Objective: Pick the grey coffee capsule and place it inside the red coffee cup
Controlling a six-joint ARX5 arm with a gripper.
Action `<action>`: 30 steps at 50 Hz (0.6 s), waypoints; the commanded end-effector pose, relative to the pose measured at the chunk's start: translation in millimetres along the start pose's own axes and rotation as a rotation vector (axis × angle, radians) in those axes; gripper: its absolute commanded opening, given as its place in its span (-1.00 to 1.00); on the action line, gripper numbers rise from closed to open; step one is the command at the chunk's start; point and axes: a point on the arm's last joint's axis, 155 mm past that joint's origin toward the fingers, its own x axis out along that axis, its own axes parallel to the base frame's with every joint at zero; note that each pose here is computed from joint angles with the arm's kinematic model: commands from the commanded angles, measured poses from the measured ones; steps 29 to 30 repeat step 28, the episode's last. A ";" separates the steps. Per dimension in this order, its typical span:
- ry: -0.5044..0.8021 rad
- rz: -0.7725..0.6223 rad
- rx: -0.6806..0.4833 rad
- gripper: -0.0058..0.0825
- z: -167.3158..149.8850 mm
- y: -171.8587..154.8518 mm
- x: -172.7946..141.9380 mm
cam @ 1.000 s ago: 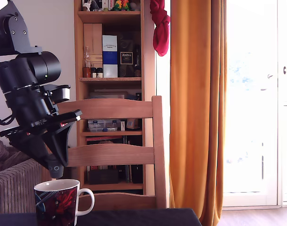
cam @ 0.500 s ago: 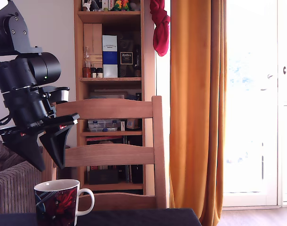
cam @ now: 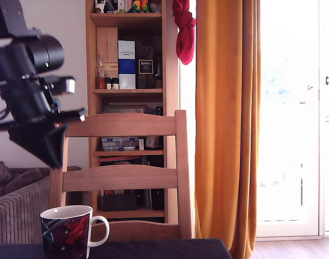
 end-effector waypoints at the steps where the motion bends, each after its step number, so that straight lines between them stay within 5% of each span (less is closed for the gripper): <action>1: -0.043 0.031 -0.014 -0.89 9.1 13.0 -12.7; 30: -0.214 0.122 -0.122 -0.89 24.9 68.1 -98.6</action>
